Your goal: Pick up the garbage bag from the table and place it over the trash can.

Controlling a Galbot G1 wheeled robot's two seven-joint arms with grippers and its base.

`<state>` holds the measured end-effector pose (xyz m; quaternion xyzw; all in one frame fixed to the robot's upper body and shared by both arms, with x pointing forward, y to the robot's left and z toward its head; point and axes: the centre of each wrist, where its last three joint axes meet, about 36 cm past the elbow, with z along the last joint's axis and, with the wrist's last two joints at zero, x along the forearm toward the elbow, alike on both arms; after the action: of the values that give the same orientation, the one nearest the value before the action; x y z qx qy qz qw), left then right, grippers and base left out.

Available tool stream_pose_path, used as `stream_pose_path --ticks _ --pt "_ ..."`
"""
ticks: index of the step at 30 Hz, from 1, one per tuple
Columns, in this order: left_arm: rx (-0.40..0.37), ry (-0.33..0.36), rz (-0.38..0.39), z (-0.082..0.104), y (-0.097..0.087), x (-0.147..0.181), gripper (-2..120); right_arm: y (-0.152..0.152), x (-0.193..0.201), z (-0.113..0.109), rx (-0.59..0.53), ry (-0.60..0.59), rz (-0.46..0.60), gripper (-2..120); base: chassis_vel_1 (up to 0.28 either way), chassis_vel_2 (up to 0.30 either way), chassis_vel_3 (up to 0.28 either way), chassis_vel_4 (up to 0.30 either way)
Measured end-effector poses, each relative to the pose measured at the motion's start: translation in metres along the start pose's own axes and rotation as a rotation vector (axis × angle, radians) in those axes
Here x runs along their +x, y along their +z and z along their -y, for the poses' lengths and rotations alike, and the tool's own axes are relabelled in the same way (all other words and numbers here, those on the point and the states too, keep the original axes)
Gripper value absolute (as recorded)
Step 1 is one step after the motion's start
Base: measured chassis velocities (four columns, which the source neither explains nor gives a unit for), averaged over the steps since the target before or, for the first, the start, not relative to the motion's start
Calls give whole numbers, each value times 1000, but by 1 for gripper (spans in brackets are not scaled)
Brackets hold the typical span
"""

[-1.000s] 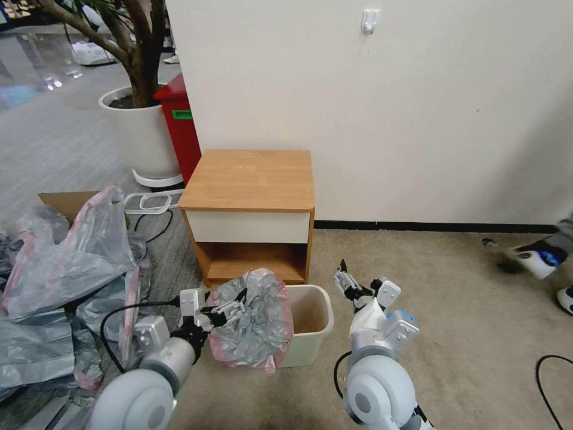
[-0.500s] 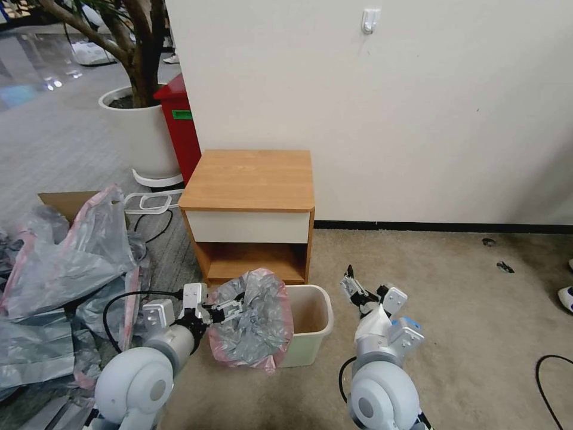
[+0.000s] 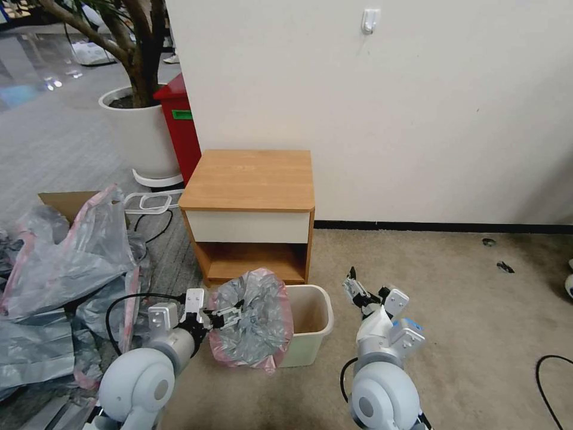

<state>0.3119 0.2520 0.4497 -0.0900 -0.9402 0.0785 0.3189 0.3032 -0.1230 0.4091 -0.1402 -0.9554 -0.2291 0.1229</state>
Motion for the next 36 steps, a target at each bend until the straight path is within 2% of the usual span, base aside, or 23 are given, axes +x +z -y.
stream_pose_path --ticks 4,11,31,36 --pt "-3 20 11 3 -2 4 100 2 -2 1 6 5 -1 100 0 0 0 0" --pt "47 92 11 3 -5 4 100 2 -4 3 12 9 5 100 0 0 0 0" --pt "72 94 -63 -14 11 -31 100 3 -1 13 18 34 22 100 0 0 0 0" --pt "52 96 -74 -15 15 -31 100 2 -1 13 16 37 28 100 0 0 0 0"
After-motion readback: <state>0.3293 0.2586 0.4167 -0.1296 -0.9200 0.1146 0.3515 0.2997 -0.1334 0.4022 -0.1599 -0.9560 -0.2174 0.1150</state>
